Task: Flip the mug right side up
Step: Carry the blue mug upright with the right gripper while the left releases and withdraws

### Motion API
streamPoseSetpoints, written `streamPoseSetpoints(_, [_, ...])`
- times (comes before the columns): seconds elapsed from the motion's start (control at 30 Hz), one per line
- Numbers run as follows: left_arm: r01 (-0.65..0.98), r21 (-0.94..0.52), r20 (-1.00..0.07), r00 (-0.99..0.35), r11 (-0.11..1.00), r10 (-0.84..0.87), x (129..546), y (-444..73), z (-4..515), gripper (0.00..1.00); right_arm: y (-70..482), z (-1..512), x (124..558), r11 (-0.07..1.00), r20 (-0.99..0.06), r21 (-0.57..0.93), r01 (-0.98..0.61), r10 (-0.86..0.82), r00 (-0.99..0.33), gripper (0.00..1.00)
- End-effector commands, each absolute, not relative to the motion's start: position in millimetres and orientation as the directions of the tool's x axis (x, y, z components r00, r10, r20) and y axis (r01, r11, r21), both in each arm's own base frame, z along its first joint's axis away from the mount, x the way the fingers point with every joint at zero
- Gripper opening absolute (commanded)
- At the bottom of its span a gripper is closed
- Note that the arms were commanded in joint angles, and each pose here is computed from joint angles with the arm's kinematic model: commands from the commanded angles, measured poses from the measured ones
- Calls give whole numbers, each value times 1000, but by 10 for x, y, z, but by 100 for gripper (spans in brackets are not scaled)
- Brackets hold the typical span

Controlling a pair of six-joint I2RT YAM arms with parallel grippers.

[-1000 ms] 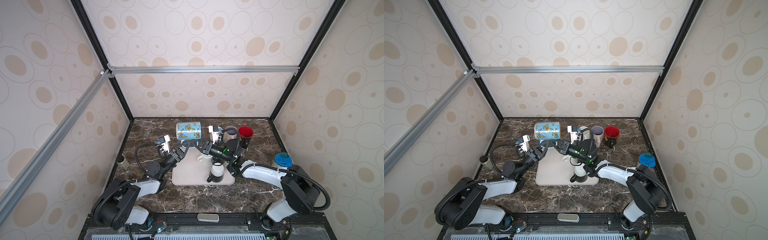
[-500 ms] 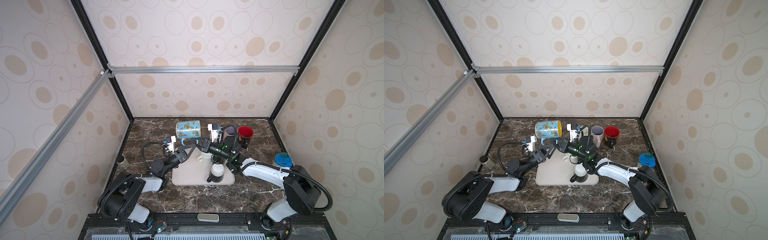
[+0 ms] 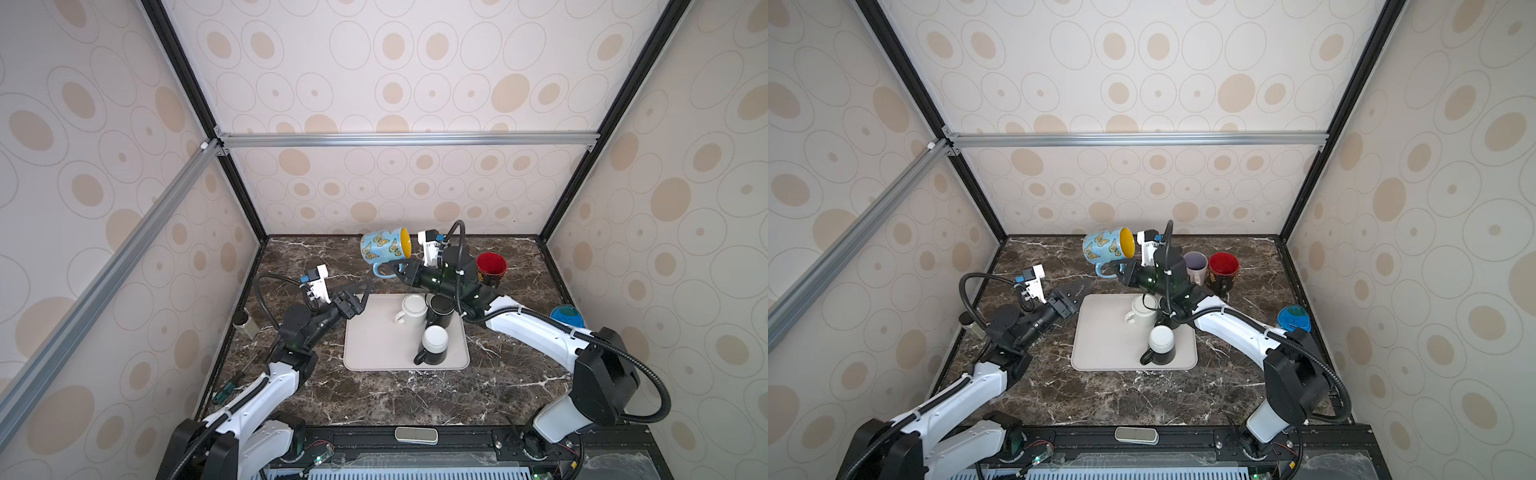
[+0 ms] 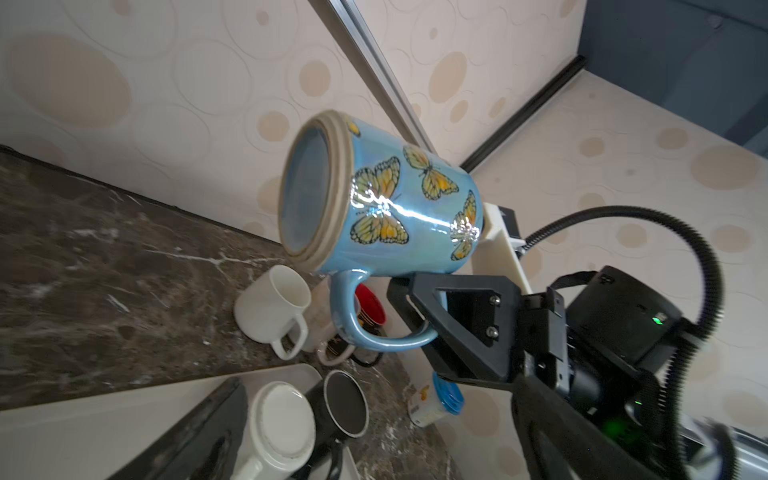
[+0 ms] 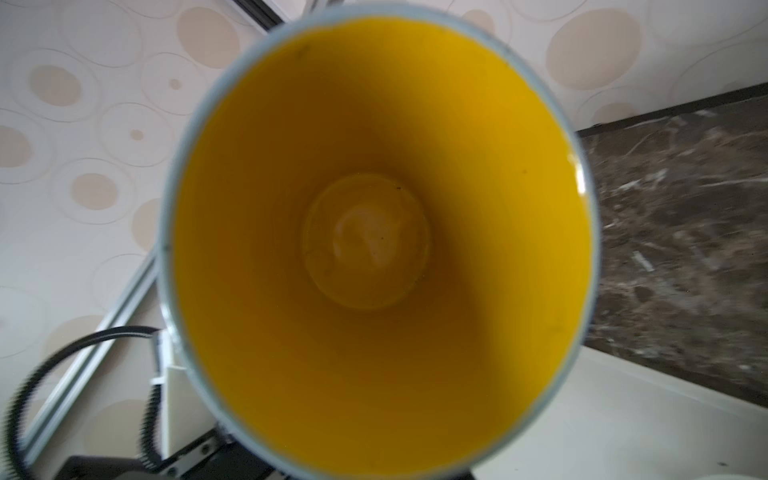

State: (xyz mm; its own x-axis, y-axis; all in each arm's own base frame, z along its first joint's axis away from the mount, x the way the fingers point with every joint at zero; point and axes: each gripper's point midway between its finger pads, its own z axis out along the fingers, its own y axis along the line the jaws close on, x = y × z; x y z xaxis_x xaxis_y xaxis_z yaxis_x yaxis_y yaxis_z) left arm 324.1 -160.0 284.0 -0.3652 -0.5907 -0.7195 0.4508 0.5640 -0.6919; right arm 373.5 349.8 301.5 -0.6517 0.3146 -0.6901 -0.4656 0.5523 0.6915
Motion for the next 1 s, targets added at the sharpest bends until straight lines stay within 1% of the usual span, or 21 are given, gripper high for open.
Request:
streamPoseSetpoints(0.0, [164, -460, -842, -392, 872, -370, 3326, -1128, 2308, 100, 3242, 3196, 4040, 774, -815, 479, -413, 217, -538, 0])
streamPoseSetpoints(0.03, [147, -448, -848, -383, 882, -367, 3311, -1082, 2315, 100, 3201, 3143, 4116, 822, -819, 426, -379, 171, -548, 0])
streamPoseSetpoints(0.13, [152, -459, -847, -371, 875, -380, 3278, -1079, 2323, 100, 3170, 2942, 4319, 902, -813, 284, -326, 46, -580, 0])
streamPoseSetpoints(0.23, [165, -443, -848, -395, 881, -353, 3285, -1154, 2281, 100, 3156, 2814, 4506, 944, -799, 163, -287, -44, -599, 0])
streamPoseSetpoints(0.33, [176, -422, -852, -411, 889, -323, 3269, -1249, 2249, 100, 3139, 2679, 4667, 962, -792, 84, -260, -94, -604, 0])
streamPoseSetpoints(0.53, [211, -350, -863, -451, 912, -227, 3224, -1508, 2148, 100, 3148, 2385, 4820, 971, -764, 16, -239, -143, -629, 0])
streamPoseSetpoints(0.67, [257, -360, -851, -486, 897, -202, 3185, -1690, 2032, 100, 3112, 2176, 4897, 974, -737, -19, -226, -167, -655, 0])
streamPoseSetpoints(0.97, [298, -374, -846, -497, 878, -192, 3165, -1855, 1987, 100, 3048, 1786, 5015, 977, -686, -53, -208, -187, -703, 0])
